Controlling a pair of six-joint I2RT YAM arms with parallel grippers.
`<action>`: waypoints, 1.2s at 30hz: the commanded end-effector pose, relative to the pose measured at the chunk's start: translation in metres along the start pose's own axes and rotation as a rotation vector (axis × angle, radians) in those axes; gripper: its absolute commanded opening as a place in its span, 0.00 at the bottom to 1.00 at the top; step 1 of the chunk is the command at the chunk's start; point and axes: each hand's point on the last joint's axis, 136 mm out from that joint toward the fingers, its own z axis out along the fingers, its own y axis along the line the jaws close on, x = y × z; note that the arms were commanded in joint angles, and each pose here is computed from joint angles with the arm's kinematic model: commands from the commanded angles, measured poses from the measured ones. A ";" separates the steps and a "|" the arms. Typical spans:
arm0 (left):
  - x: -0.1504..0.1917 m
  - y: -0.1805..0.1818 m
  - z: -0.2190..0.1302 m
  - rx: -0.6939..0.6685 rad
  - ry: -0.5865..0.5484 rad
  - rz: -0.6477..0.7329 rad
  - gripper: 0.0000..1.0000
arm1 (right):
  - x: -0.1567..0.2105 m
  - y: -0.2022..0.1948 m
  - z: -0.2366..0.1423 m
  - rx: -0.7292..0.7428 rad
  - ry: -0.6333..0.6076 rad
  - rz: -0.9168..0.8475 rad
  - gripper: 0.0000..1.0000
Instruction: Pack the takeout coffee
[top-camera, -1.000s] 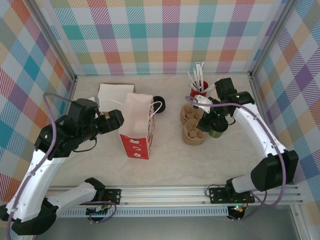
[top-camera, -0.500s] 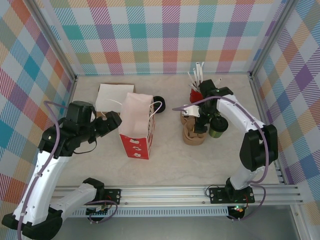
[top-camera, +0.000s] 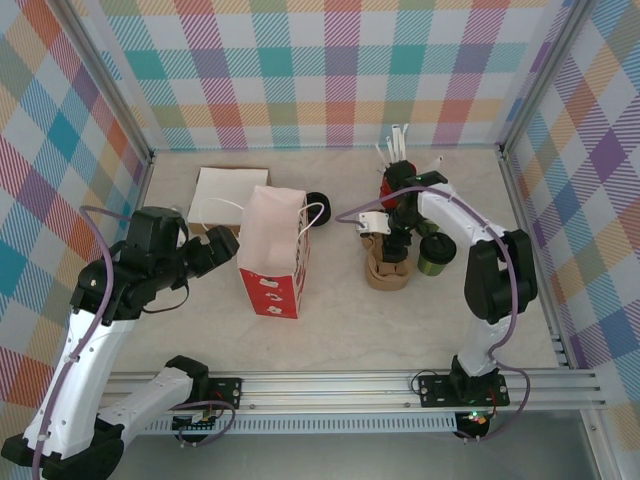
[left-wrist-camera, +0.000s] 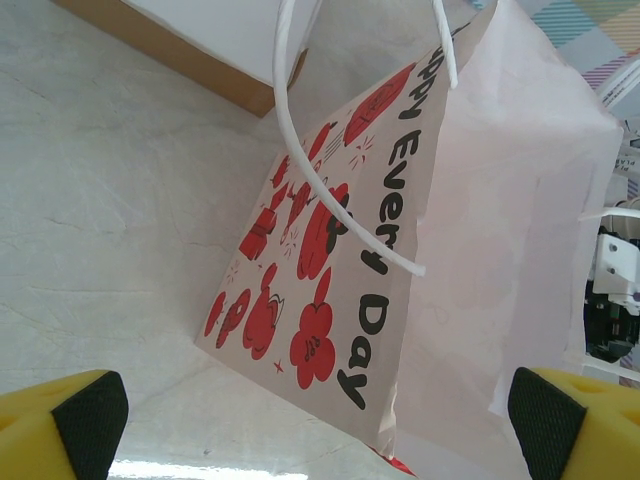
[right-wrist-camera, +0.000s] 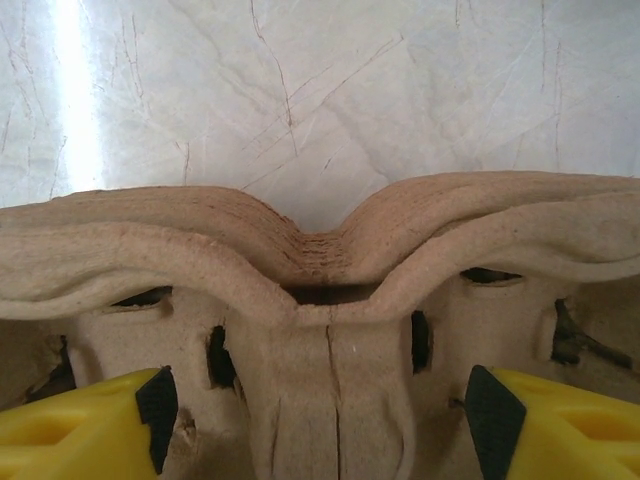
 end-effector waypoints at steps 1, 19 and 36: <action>-0.001 0.008 0.000 -0.034 -0.003 0.012 1.00 | -0.007 -0.005 0.000 -0.007 -0.008 0.002 0.74; -0.003 0.007 0.001 -0.038 -0.008 0.015 1.00 | -0.009 0.000 -0.012 -0.023 -0.005 0.030 0.51; -0.008 0.002 -0.002 -0.032 -0.013 0.026 1.00 | -0.017 0.006 -0.038 0.004 -0.041 0.053 0.41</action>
